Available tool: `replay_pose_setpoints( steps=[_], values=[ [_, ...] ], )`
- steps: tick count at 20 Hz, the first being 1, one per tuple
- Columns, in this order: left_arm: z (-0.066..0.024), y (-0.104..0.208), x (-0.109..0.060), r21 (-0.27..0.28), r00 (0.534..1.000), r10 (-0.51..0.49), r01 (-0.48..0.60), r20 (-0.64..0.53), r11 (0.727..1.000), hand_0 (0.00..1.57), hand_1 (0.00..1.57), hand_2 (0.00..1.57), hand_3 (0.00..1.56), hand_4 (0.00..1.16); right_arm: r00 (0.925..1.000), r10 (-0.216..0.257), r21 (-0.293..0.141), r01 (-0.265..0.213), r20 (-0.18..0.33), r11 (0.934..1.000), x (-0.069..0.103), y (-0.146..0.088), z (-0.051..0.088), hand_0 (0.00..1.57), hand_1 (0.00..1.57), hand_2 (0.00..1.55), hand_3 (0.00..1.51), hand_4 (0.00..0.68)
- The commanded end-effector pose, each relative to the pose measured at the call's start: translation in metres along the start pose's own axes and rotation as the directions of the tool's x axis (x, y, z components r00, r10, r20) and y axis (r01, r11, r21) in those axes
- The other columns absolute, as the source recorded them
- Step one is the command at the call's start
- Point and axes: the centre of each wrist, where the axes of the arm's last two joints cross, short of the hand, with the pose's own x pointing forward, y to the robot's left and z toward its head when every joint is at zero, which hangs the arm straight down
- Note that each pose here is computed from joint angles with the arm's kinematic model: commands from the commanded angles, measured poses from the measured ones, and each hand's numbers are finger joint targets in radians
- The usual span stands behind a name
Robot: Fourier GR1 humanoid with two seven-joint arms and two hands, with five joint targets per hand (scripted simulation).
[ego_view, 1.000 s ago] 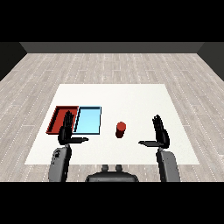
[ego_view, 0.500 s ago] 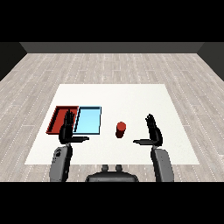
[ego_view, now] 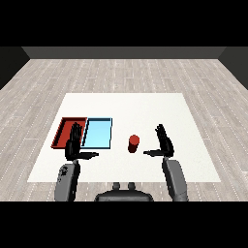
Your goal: Pick the red can and put it in the red box
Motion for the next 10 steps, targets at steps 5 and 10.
replay_pose_setpoints(
  steps=[5,10],
  values=[
    [-0.0119,-0.010,0.008,-0.001,1.000,-0.005,0.005,-0.003,1.000,0.00,0.00,0.00,0.00,0.00,0.9979,-0.058,0.024,0.059,-0.027,0.9980,-0.014,0.036,0.002,0.00,0.00,0.00,0.00,0.000],
    [0.0025,-0.016,-0.010,-0.001,1.000,0.010,-0.010,-0.001,1.000,0.00,0.00,0.00,0.00,0.00,0.9956,-0.075,0.050,0.078,-0.057,0.9957,-0.022,0.045,-0.014,0.00,0.00,0.00,0.00,0.000]
  ],
)
